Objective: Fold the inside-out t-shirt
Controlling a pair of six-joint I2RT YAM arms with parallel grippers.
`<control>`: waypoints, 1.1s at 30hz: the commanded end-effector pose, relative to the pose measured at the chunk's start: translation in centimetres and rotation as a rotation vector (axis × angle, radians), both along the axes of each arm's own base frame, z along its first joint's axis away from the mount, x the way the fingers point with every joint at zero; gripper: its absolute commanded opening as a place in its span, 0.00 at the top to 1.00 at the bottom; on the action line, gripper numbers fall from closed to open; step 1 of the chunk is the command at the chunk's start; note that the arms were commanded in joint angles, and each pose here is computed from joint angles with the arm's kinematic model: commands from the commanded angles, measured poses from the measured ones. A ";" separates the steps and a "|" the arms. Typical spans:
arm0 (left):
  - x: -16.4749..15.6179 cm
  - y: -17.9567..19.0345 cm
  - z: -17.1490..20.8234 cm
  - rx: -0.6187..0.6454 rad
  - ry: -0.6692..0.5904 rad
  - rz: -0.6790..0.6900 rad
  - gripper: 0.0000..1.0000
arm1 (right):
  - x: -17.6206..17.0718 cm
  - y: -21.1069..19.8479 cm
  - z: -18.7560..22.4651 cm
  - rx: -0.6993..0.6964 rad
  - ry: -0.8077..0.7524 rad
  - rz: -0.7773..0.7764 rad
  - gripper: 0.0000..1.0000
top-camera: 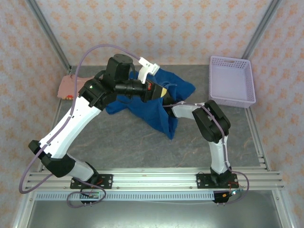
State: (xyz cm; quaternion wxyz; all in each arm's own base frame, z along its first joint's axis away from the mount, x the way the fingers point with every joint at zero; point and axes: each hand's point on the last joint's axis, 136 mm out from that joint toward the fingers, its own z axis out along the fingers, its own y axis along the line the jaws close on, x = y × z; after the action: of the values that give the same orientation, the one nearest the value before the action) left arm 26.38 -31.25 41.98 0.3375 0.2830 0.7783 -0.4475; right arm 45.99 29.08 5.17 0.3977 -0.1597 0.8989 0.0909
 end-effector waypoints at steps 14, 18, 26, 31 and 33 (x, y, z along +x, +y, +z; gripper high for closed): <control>-2.0 2.3 8.0 -0.104 -0.183 0.031 1.00 | 3.4 -0.6 -2.5 -0.319 0.227 -0.020 0.08; -2.5 2.9 9.3 -0.124 -0.211 0.037 1.00 | 4.4 -0.5 -3.2 -0.346 0.254 0.004 0.00; 0.4 7.5 9.6 -0.066 -0.276 0.326 1.00 | 1.4 -2.0 -6.8 -0.431 0.461 0.079 0.39; 4.8 14.0 6.7 0.092 -0.288 0.713 1.00 | 0.1 -1.8 -5.0 -0.376 0.461 0.106 0.95; 7.1 17.8 3.9 0.199 -0.251 0.894 1.00 | -0.2 -1.5 -2.1 -0.317 0.401 0.125 1.00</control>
State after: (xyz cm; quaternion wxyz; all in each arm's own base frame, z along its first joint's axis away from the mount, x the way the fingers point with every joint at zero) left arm 29.76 -19.92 48.63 0.5358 0.1221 0.7858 -0.2838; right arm 49.16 29.81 2.80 0.2261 -0.2416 0.9436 -0.0029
